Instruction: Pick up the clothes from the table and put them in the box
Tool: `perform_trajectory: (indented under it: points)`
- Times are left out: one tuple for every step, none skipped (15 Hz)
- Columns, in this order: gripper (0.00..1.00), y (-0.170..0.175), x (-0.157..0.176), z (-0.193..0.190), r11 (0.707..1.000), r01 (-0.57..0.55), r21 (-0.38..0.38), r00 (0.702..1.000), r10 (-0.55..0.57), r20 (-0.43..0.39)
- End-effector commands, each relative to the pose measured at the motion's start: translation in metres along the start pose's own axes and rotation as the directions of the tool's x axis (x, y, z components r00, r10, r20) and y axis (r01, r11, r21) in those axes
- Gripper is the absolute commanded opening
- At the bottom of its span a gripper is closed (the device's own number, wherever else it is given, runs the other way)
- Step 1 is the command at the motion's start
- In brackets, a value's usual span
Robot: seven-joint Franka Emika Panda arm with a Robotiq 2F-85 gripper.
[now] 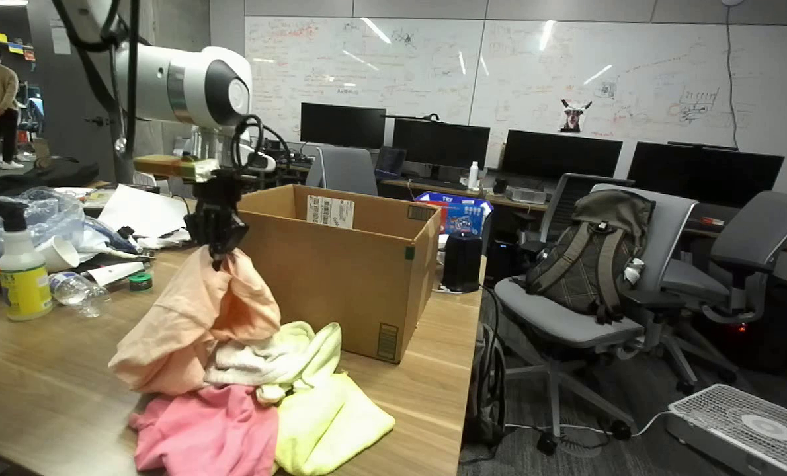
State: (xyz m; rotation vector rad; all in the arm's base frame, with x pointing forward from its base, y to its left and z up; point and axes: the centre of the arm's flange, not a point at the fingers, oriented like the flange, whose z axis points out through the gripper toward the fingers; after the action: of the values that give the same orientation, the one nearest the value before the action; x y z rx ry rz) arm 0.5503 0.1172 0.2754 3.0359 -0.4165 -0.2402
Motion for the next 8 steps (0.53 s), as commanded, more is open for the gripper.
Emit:
perform_trajectory:
  points:
    - [0.02,-0.005,-0.038,-0.058,0.999,-0.035,0.024,0.998,0.036,-0.053]
    - [0.02,-0.009,-0.046,-0.073,0.999,-0.036,0.035,0.996,0.039,-0.075]
    - [0.02,-0.014,-0.054,-0.089,0.998,-0.035,0.047,0.995,0.039,-0.086]
    - [0.02,-0.018,-0.061,-0.103,0.998,-0.034,0.058,0.993,0.04,-0.107]
    - [0.02,-0.024,-0.069,-0.12,0.997,-0.04,0.072,0.991,0.049,-0.124]
    - [0.02,-0.028,-0.076,-0.133,0.996,-0.042,0.082,0.988,0.053,-0.142]
    - [0.02,-0.034,-0.086,-0.149,0.994,-0.053,0.093,0.987,0.067,-0.149]
    - [0.02,-0.038,-0.093,-0.16,0.993,-0.061,0.103,0.985,0.076,-0.155]
